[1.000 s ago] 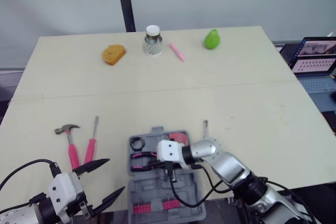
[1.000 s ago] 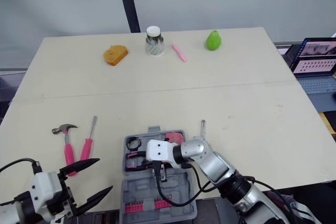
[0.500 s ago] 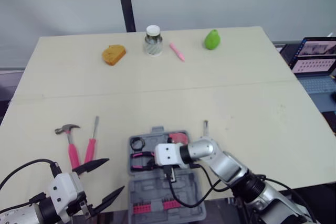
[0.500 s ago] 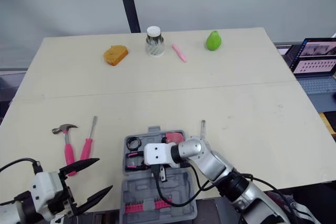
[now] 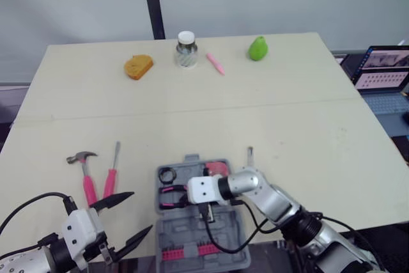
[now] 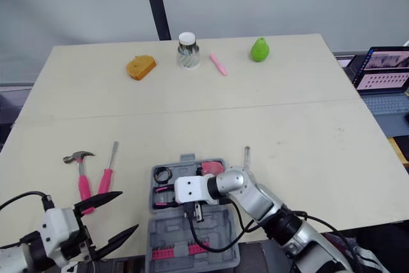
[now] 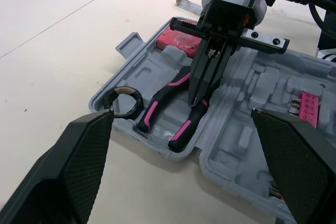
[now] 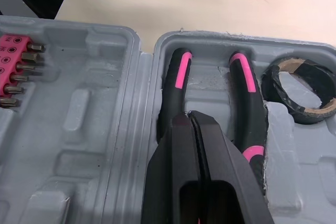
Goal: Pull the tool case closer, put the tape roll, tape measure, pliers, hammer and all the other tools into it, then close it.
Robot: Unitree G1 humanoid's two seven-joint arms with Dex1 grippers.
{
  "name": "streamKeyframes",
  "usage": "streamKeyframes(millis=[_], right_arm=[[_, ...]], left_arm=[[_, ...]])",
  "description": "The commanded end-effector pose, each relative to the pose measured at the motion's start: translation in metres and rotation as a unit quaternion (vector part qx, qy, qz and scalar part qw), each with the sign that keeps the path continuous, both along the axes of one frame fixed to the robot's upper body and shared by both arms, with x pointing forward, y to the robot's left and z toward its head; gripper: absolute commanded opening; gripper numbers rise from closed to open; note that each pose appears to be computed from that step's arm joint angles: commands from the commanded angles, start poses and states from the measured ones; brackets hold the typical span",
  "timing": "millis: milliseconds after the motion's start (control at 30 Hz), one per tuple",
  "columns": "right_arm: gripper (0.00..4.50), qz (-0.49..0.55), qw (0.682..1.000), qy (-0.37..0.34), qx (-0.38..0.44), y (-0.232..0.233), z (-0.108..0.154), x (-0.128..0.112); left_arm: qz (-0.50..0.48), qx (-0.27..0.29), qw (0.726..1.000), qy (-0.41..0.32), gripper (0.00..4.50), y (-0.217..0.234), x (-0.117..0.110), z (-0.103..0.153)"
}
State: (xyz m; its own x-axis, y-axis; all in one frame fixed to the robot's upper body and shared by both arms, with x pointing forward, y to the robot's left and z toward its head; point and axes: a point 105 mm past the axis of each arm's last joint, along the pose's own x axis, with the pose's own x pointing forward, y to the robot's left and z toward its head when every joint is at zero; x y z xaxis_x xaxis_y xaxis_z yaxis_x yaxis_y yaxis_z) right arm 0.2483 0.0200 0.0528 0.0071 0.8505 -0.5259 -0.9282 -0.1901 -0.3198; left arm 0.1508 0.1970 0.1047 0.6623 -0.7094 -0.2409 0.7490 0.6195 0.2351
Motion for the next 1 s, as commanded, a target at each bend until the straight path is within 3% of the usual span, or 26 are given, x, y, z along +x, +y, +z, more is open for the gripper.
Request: streamKeyframes(millis=[33, 200, 333, 433, 667, 833, 1000], right_arm=[[0.03, -0.017, 0.999, 0.033, 0.013, -0.001, 0.000, 0.002], [0.03, -0.037, 0.988, 0.094, 0.119, -0.004, 0.036, 0.005], [0.03, -0.097, 0.973, 0.131, 0.165, -0.043, 0.059, 0.019], [0.89, -0.168, 0.956, 0.155, 0.183, -0.092, 0.071, 0.033], [4.37, -0.340, 0.913, 0.158, 0.162, -0.220, 0.070, 0.042], [4.45, -0.456, 0.868, 0.141, 0.136, -0.296, 0.049, 0.038], [4.45, -0.521, 0.835, 0.120, 0.131, -0.338, 0.036, 0.037]], left_arm=[[0.005, -0.002, 1.000, -0.006, 4.50, 0.000, 0.002, 0.000], [0.040, -0.035, 0.999, 0.000, 4.50, 0.005, 0.013, 0.004], [0.096, -0.059, 0.994, 0.015, 4.50, 0.025, 0.030, 0.011], [0.126, -0.047, 0.990, 0.036, 4.50, 0.043, 0.035, 0.005], [0.248, -0.028, 0.968, 0.031, 4.50, 0.122, 0.038, 0.004], [0.331, -0.012, 0.943, 0.023, 4.50, 0.174, 0.024, -0.004], [0.372, -0.005, 0.928, 0.012, 4.50, 0.195, 0.017, -0.009]])
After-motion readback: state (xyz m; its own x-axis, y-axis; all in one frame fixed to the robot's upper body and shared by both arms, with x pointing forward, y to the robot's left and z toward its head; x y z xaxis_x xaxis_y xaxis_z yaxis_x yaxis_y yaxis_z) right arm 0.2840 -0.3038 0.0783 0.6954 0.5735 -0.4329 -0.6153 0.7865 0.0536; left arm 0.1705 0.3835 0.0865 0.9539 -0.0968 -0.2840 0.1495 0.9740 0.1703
